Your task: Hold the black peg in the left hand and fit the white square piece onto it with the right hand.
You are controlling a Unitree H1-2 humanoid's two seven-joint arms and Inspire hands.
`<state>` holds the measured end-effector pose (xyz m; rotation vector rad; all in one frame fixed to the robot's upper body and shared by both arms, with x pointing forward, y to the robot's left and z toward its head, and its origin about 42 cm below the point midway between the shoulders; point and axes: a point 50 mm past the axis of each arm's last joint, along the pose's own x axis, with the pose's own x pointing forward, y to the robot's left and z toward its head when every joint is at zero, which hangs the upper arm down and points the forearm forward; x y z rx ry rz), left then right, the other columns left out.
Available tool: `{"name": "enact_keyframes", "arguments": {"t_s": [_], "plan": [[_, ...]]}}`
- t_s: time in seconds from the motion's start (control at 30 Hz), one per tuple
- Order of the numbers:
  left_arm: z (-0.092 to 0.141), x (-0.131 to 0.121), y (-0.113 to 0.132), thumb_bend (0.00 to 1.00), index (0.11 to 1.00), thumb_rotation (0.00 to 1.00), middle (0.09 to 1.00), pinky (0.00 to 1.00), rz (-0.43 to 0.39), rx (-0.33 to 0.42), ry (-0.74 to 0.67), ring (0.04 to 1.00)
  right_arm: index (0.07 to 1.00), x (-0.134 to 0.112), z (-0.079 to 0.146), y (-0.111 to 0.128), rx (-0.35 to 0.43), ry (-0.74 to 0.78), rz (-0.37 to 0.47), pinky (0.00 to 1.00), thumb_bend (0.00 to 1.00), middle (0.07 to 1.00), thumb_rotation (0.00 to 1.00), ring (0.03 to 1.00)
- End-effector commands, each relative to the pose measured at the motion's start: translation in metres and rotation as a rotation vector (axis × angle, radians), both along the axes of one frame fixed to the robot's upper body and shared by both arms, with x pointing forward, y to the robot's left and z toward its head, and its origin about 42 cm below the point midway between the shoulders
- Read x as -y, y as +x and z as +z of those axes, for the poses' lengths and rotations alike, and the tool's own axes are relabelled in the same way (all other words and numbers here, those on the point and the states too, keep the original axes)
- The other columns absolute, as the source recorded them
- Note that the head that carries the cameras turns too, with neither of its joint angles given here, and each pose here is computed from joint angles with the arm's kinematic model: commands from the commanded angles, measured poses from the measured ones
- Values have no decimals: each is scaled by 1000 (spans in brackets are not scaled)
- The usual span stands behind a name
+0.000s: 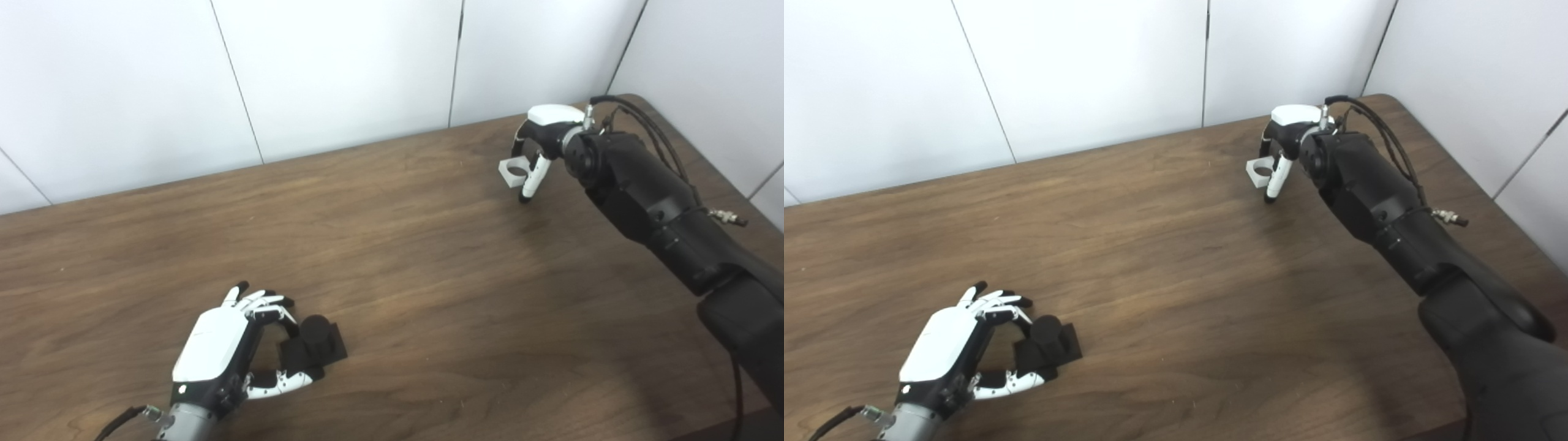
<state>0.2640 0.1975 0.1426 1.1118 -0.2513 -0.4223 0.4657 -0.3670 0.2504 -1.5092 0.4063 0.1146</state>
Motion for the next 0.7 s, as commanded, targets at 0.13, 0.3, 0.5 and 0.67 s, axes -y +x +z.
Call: {"name": "enact_keyframes", "arguments": {"t_s": [0.13,0.3,0.5,0.67], "plan": [[-7,-3,-9,520,486,50,768,1000,-1,-36,36,865,493,12,19,3,127,23,37,996,544,830,135,961],[-7,-4,-9,520,486,50,767,1000,1,-35,39,864,485,10,13,1,110,3,35,948,525,849,133,935],[-7,-4,-8,520,486,49,769,1000,4,-41,35,865,484,11,7,-4,80,1,23,925,525,842,133,923],[-8,-4,-8,520,486,50,768,1000,5,-37,40,862,486,13,3,-7,62,2,4,945,525,865,134,948]]}}
